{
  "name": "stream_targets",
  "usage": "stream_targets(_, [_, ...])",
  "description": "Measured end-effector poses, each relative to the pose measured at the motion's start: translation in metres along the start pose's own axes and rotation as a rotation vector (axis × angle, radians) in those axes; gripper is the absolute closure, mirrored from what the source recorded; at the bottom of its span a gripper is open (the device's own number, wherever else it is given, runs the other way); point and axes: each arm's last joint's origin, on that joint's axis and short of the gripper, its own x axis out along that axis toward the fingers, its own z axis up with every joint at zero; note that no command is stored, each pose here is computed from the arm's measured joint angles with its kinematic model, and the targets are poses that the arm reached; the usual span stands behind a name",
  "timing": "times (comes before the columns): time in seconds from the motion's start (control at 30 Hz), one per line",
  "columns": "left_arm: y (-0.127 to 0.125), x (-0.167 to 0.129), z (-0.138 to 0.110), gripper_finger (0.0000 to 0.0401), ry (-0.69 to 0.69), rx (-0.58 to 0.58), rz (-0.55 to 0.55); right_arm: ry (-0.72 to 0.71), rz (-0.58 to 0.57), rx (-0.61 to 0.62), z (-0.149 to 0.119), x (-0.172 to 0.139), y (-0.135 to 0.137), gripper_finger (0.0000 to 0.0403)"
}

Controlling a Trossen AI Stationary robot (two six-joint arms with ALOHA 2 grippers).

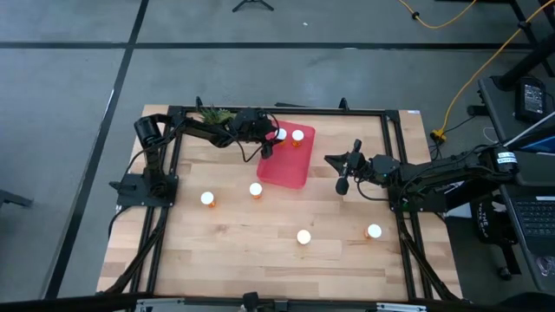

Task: Pick and place pill bottles into a basket
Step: Put the orange pill bottle into the red bin

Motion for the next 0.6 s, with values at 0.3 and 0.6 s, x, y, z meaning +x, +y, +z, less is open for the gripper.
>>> stream_targets(0.3, [-0.0003, 0.0000, -0.0018, 0.0196, 0.017, 0.013, -0.003, 0.000, 0.000, 0.001, 0.0000, 0.0000, 0.0001, 0.0368])
stream_targets(0.6, [-0.0005, -0.0001, -0.0029, 0.0196, 0.029, 0.021, -0.005, -0.001, 0.000, -0.001, 0.0001, 0.0000, 0.0000, 0.0368])
